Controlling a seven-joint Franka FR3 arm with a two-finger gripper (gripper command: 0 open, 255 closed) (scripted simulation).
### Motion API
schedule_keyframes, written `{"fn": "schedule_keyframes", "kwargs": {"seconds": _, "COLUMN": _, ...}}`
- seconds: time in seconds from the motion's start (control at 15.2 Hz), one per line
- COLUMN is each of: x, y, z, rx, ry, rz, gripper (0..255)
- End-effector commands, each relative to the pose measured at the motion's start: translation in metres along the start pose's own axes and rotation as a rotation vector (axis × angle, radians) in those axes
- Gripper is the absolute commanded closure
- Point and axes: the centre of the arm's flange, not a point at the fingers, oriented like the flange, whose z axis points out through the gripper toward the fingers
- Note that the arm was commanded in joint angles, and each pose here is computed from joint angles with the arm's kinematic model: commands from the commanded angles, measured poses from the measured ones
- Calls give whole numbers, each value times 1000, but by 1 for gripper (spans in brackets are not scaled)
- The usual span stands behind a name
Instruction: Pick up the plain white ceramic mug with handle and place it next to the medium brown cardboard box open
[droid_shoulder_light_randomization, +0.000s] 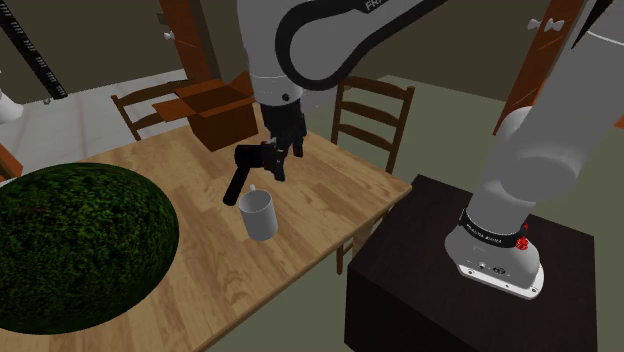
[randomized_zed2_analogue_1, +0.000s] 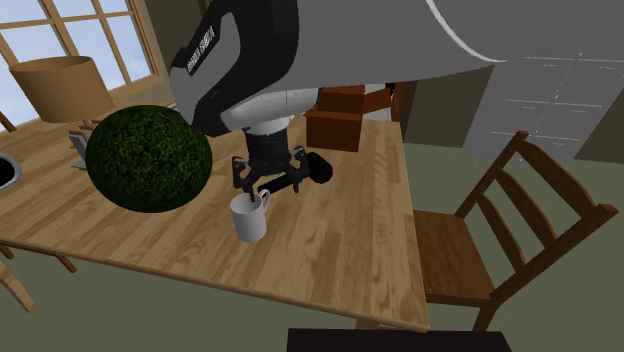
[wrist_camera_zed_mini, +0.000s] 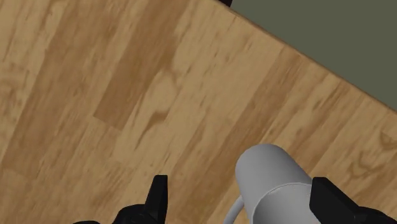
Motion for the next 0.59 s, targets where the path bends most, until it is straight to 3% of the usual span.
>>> {"fn": "schedule_keyframes", "kwargs": {"seconds": 0.0, "x": 12, "y": -20, "z": 12, "rx": 1, "ry": 9, "rz": -9, "gripper": 0}}
{"fn": "schedule_keyframes", "kwargs": {"seconds": 0.53, "x": 60, "y": -101, "z": 56, "rx": -1, "ry": 40, "rz": -47, "gripper": 0}}
